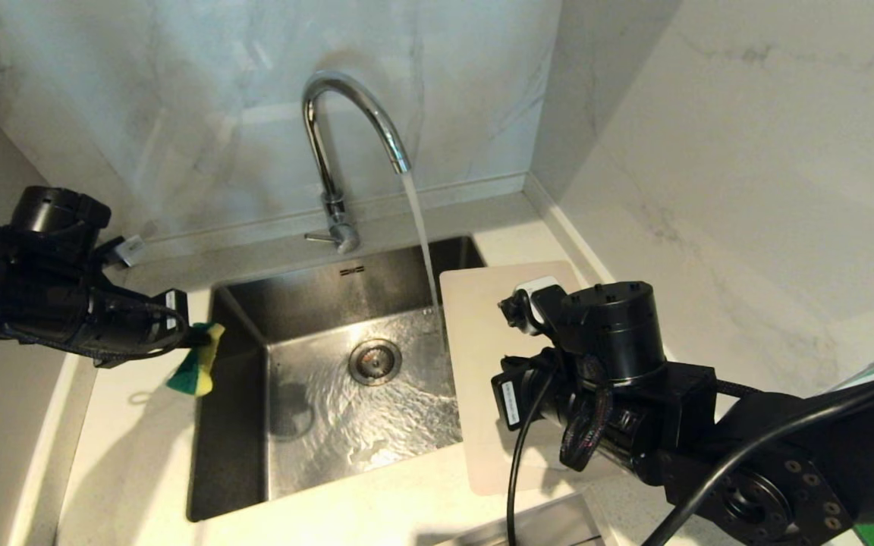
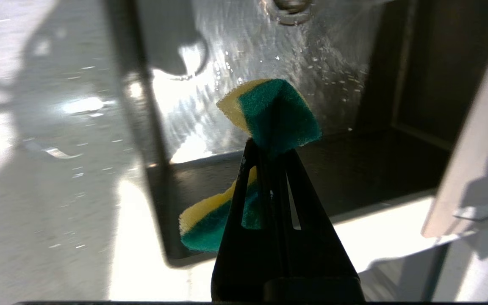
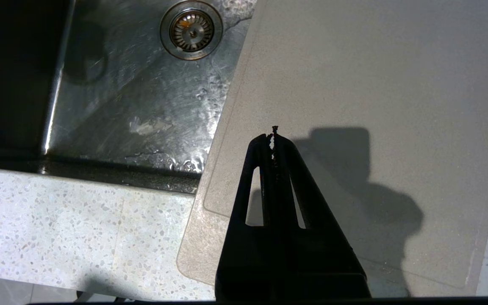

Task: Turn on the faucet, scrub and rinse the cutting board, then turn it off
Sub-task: Put down the cleaning cloth

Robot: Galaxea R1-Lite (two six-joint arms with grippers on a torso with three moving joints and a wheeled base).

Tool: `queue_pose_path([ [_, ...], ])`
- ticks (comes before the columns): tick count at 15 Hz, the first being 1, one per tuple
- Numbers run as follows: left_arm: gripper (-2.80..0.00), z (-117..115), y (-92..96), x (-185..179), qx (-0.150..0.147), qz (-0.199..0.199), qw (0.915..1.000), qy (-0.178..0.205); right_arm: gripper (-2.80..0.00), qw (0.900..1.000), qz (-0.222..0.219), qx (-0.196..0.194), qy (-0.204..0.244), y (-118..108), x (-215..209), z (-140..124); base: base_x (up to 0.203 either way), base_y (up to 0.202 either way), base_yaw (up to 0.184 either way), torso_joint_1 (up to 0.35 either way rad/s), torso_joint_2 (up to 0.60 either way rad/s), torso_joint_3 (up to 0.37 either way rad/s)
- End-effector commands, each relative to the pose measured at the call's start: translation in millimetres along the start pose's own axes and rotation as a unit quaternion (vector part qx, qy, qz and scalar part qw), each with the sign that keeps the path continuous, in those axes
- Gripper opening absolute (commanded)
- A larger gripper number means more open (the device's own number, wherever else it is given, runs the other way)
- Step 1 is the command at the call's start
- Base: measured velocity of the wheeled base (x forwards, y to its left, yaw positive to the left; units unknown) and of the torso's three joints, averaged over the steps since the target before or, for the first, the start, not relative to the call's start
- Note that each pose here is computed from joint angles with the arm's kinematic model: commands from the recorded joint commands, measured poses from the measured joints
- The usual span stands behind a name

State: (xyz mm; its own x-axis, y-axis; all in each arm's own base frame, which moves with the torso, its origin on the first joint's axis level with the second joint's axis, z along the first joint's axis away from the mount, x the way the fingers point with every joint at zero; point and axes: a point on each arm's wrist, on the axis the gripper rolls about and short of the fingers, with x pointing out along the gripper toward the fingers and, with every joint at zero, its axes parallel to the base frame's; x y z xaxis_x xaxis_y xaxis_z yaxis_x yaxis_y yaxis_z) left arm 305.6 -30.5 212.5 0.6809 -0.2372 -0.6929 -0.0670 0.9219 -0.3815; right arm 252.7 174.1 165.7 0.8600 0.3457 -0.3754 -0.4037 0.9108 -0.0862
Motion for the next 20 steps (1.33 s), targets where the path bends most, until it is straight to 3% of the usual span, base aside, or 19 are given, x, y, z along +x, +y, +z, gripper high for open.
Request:
queue_pose_path([
  [1,-2.80,0.8,6.7,-0.6,-0.006,0.009,0.9999,0.003,-2.80,1.000,0.000,0.000,0.000,0.5,1.6,-0.5,0.000,0.000,0.000,0.000,0.00,0.000],
  [4,-2.80,-0.4,14.6,1.5,-0.014,0.018,0.9997,0.008,-2.80,1.000,-0.003,-0.002,-0.010,-1.2,-4.5,4.1,0.000,0.000,0.000,0.000,0.00,0.000],
  [7,-2.80,2.3,24.5,-3.2,-0.023,0.028,0.9994,0.001,-2.80,0.999,-0.027,0.005,-0.032,-19.6,-24.8,17.3,0.000,0.000,0.000,0.000,0.00,0.000],
  [10,-2.80,-0.9,31.6,-3.0,-0.018,0.035,0.9992,0.007,-2.80,0.995,-0.100,-0.004,-0.024,-65.3,-46.2,24.3,0.000,0.000,0.000,0.000,0.00,0.000],
  [14,-2.80,-0.7,28.1,-3.1,-0.010,0.030,0.9995,0.004,-2.80,0.975,-0.221,0.016,-0.014,-125.2,-114.7,29.6,0.000,0.000,0.000,0.000,0.00,0.000],
  [17,-2.80,-2.4,25.1,-4.9,-0.008,0.026,0.9996,0.005,-2.80,0.964,-0.265,0.031,-0.018,-127.9,-175.8,21.2,0.000,0.000,0.000,0.000,0.00,0.000],
  [20,-2.80,-7.6,26.6,-5.4,-0.011,0.026,0.9995,0.011,-2.80,0.956,-0.291,0.039,-0.019,-104.3,-239.1,-11.2,0.000,0.000,0.000,0.000,0.00,0.000],
])
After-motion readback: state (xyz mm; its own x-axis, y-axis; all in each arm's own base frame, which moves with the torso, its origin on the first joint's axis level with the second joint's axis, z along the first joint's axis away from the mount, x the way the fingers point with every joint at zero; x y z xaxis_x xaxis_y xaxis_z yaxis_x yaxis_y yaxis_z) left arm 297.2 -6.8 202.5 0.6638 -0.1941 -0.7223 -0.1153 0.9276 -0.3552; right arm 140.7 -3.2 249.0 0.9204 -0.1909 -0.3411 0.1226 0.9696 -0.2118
